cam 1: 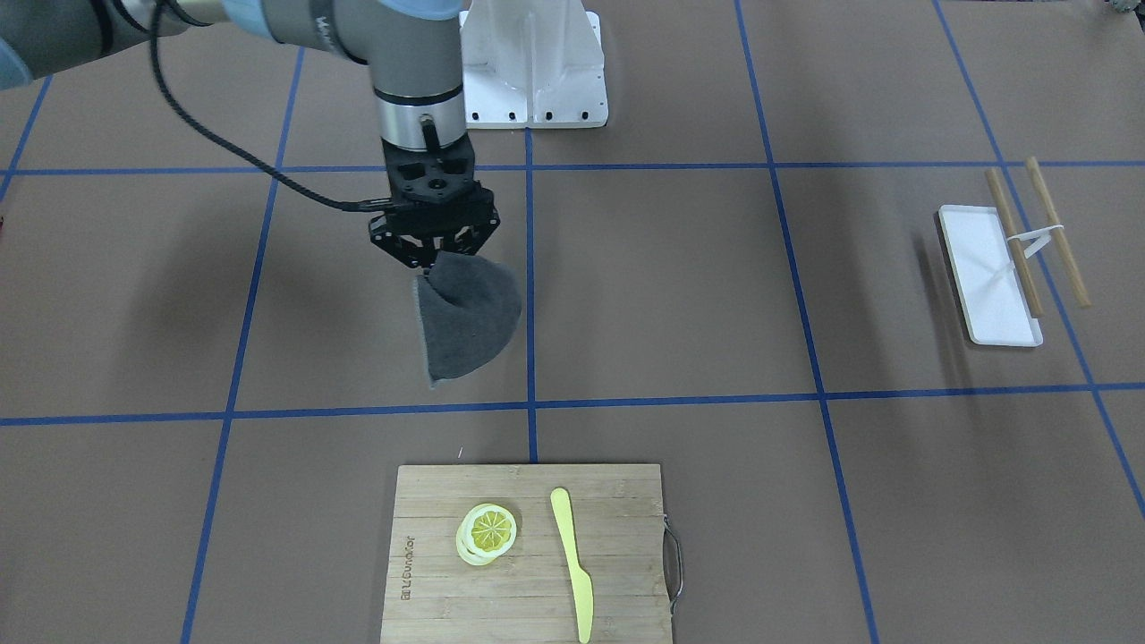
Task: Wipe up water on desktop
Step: 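Keep wiping the table near the board with the right gripper, then carry the cloth to the pink tray and open the right gripper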
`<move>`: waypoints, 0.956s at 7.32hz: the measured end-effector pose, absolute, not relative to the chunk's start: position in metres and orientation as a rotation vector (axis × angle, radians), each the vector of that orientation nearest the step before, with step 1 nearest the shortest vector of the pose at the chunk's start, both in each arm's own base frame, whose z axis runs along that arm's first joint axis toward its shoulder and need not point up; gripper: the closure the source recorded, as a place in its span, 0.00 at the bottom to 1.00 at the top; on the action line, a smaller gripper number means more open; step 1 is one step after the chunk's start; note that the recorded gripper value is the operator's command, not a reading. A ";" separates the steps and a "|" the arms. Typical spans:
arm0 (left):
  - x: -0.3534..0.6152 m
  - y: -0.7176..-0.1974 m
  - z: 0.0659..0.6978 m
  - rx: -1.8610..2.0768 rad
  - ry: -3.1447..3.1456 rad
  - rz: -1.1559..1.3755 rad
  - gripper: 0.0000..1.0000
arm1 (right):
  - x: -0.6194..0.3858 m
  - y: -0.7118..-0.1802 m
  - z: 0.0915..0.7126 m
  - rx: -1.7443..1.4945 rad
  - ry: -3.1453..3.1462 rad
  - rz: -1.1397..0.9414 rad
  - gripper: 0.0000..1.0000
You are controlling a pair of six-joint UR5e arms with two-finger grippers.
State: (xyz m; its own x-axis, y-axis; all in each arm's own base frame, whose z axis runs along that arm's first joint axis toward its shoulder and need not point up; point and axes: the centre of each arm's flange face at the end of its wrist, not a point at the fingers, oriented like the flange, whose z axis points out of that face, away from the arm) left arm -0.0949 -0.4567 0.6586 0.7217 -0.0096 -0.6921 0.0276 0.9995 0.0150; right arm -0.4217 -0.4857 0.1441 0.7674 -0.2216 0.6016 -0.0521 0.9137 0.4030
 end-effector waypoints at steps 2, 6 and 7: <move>-0.094 -0.456 0.654 0.014 0.778 -0.064 0.01 | -0.322 -0.525 0.185 0.393 -0.699 -0.136 1.00; -0.093 -0.456 0.653 0.013 0.785 -0.073 0.01 | -0.124 -0.541 0.331 0.304 -0.670 -0.217 1.00; -0.093 -0.456 0.653 0.013 0.785 -0.073 0.01 | -0.079 -0.534 0.372 0.287 -0.644 -0.235 1.00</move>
